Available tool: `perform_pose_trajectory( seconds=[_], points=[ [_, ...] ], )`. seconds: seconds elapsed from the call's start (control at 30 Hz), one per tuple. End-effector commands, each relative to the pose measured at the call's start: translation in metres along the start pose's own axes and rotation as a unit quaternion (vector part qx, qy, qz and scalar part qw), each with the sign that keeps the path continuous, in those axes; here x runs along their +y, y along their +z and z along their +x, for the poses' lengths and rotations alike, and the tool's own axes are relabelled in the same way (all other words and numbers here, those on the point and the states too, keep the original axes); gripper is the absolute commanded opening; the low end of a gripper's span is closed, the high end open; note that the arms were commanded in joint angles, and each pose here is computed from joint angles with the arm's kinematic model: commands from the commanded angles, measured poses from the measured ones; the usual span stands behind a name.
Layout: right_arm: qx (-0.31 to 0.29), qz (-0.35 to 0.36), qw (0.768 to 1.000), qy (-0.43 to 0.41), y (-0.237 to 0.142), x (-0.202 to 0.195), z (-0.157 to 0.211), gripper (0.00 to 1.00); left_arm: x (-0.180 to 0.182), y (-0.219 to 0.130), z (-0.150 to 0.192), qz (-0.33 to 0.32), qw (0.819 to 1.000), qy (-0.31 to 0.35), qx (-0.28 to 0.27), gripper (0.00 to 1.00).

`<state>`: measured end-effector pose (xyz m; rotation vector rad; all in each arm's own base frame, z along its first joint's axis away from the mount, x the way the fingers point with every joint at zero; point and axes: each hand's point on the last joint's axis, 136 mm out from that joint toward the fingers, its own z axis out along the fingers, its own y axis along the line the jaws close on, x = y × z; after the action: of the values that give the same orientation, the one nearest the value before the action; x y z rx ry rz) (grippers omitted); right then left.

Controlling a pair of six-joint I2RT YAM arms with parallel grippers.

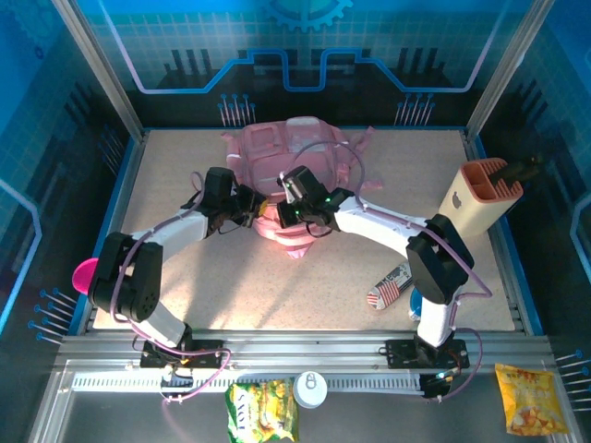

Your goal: Pack the student bag

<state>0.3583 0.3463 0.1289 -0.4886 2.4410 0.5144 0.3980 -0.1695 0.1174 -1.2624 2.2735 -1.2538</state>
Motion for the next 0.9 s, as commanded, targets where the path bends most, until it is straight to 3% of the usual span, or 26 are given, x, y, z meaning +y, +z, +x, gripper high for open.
perform_pose_trajectory(
  seconds=[0.0, 0.1, 0.3, 0.57, 0.73, 0.87],
  points=[
    [-0.003, 0.069, 0.997, -0.022, -0.018, -0.028, 0.009, 0.00, -0.014, -0.004, -0.010, 0.001, 0.999, 0.036, -0.025, 0.01],
    [0.008, 0.125, 0.992, -0.002, -0.028, -0.071, 0.019, 0.00, -0.019, -0.009, -0.012, 0.004, 0.998, 0.051, -0.027, 0.00],
    [-0.001, 0.150, 0.988, 0.029, -0.045, -0.117, 0.019, 0.00, -0.026, -0.012, -0.011, 0.006, 0.997, 0.075, -0.011, 0.00],
    [0.025, 0.076, 0.996, 0.034, -0.033, -0.107, 0.016, 0.00, -0.033, -0.013, -0.007, 0.015, 0.996, 0.086, 0.007, 0.00],
    [0.047, 0.072, 0.996, 0.035, -0.021, -0.106, 0.018, 0.18, -0.038, -0.012, -0.005, 0.020, 0.996, 0.090, 0.015, 0.00],
    [0.049, 0.078, 0.995, 0.035, -0.015, -0.108, 0.017, 0.24, -0.039, -0.012, -0.005, 0.023, 0.996, 0.088, 0.015, 0.00]
  ],
)
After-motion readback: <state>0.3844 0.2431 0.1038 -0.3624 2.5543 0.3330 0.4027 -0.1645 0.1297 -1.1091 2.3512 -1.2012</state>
